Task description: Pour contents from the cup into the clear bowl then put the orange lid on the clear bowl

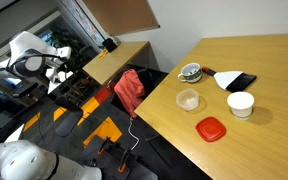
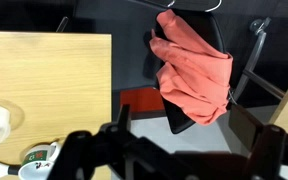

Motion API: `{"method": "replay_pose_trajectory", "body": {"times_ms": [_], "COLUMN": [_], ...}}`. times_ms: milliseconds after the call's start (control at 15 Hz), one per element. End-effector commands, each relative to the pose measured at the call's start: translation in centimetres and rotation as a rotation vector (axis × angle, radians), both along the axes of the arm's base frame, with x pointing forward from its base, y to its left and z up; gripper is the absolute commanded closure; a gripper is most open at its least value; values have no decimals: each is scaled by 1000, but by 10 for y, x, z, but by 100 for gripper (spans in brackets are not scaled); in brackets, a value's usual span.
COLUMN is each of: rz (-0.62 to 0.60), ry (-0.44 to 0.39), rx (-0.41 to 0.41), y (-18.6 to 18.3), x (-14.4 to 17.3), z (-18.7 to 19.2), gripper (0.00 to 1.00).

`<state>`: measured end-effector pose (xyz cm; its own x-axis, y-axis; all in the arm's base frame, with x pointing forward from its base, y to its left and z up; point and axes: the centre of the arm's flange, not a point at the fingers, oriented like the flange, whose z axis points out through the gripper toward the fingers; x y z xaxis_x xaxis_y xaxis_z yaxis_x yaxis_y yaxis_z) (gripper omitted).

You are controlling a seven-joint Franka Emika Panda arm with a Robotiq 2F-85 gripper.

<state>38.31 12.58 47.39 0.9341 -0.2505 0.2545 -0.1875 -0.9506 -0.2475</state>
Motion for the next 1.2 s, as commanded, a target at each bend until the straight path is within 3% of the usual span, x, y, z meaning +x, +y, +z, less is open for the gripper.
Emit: {"method": "replay_pose_trajectory", "body": {"times_ms": [0, 400, 800, 1133], "rz": [0, -16, -152, -276], "ry": [0, -14, -103, -88], "rx": [0, -1, -55, -124], "y": [0, -4, -60, -122], "x": [0, 8, 77, 138], "z": [0, 1, 7, -2], "gripper": [0, 0, 0, 0]}}
